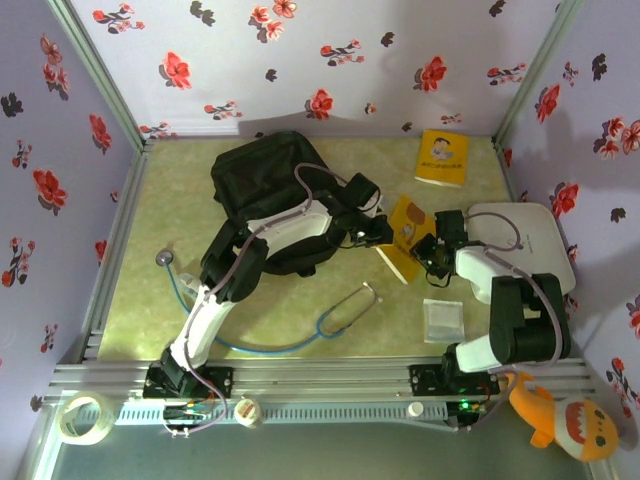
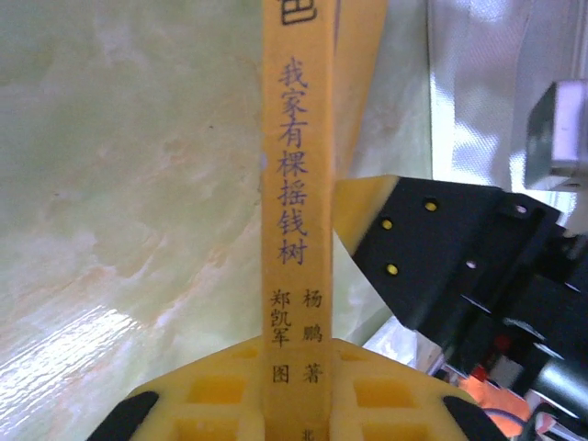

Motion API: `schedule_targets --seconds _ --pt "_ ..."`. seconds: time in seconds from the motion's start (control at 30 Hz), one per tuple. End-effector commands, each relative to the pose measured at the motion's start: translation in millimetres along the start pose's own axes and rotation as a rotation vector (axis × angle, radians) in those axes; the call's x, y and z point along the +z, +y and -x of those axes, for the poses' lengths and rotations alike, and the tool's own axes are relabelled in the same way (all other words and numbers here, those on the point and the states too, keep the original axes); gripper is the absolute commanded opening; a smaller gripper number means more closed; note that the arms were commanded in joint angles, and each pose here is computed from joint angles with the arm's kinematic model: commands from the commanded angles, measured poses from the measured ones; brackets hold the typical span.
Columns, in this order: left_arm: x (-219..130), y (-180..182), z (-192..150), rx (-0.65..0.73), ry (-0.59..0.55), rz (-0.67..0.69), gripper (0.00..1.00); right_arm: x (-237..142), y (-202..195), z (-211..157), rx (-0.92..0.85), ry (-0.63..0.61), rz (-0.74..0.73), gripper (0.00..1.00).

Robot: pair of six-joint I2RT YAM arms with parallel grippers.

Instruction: Pack the student bag

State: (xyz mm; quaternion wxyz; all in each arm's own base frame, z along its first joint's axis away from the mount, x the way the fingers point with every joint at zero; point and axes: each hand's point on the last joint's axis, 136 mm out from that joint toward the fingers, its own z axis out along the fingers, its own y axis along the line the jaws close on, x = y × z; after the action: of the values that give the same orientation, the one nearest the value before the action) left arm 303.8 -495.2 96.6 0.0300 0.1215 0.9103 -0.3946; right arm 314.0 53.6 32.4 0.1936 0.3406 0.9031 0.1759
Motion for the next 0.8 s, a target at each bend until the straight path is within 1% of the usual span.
schedule_targets --seconds 0.0,0.03,0.1,0.3,0.37,0.43,0.53,0.63,0.67,0.77 --pt "-46 -34 16 0.084 -0.102 -0.071 0.0 -14 17 -8 -0.03 0.016 0.091 0.41" --pt "-55 -35 21 0.081 -0.129 -0.08 0.0 -21 26 -5 -0.033 0.001 0.129 0.43" --pt "-77 -31 32 0.059 -0.19 -0.092 0.0 -35 44 1 -0.036 -0.025 0.209 0.51" --pt "-140 -28 50 0.037 -0.344 -0.133 0.0 -70 94 13 -0.008 -0.056 0.443 0.67" --pt "-163 -24 57 0.023 -0.412 -0.144 0.0 -77 108 15 0.009 -0.049 0.508 0.67" --pt "-187 -19 62 0.002 -0.49 -0.157 0.0 -81 120 14 0.03 -0.026 0.547 0.7" --pt "-221 -6 68 -0.051 -0.61 -0.165 0.0 -87 139 9 0.047 0.007 0.617 0.76" --pt "-252 9 71 -0.106 -0.73 -0.167 0.0 -94 161 0 0.043 0.026 0.688 0.82" --pt "-261 14 72 -0.126 -0.766 -0.174 0.0 -96 169 -5 0.038 0.035 0.708 0.83" --pt "-286 14 72 -0.15 -0.851 -0.217 0.0 -96 188 -21 0.045 0.076 0.735 0.84"
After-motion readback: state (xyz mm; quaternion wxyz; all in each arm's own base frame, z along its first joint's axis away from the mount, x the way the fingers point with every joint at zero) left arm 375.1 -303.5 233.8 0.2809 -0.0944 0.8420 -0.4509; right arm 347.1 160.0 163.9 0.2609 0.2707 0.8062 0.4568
